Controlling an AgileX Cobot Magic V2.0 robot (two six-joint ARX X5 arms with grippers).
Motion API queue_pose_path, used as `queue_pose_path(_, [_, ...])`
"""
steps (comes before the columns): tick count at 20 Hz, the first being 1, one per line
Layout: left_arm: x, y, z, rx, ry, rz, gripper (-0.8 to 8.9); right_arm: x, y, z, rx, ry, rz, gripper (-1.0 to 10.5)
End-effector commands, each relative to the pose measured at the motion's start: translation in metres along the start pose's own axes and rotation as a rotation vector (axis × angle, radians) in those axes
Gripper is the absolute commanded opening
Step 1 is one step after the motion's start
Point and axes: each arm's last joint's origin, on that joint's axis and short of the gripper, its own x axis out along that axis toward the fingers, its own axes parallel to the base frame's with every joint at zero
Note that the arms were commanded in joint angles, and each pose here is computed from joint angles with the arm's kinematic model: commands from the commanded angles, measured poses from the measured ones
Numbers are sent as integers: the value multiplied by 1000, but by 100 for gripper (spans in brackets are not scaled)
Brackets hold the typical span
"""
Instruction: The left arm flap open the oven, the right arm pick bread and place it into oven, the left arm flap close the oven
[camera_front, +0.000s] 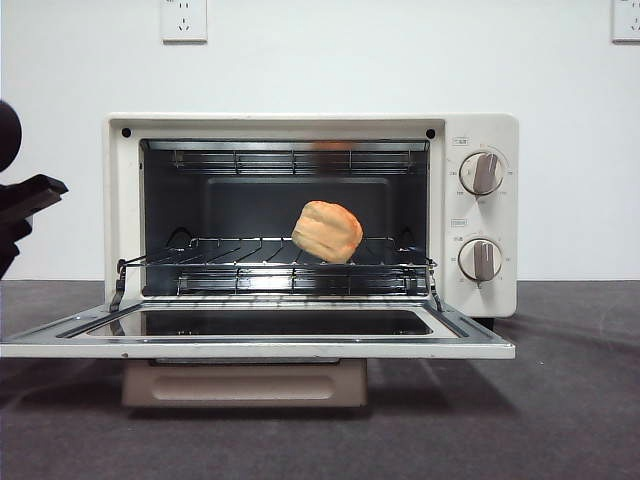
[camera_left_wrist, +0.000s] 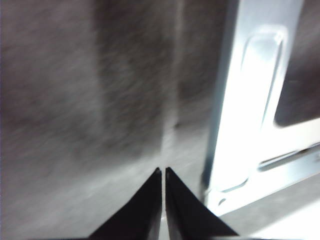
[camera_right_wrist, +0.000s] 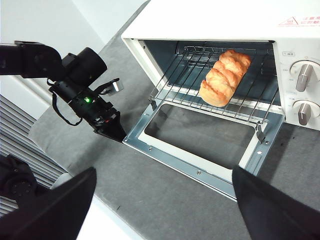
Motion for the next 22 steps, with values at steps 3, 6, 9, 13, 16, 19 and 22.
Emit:
queue_pose_path(3, [9,8,6,-18,38,-87,15,-2,3,4,-18,-12,10,432])
queue_pose_path(6, [9,10,7,-25,44,-146,15,-2,3,4,-18,-13,8,432])
queue_pose_path(9, [8,11,7,-31,44,-181,15,-2,3,4,-18,-14,7,432])
queue_pose_path(13, [7,9,8,-23,42,-282,15,-2,3,5,-20,-25,12,432])
queue_pose_path(16, [5,8,9,-14,32,-344,15,-2,3,5,-19,-27,13,432])
queue_pose_path(19, [2,8,10,-17,19,-409,15,-2,3,5,-12,-27,14,432])
queue_pose_path(22, [-3,10,12,-15,-7,-459,15,-2,3,5,-6,-27,14,432])
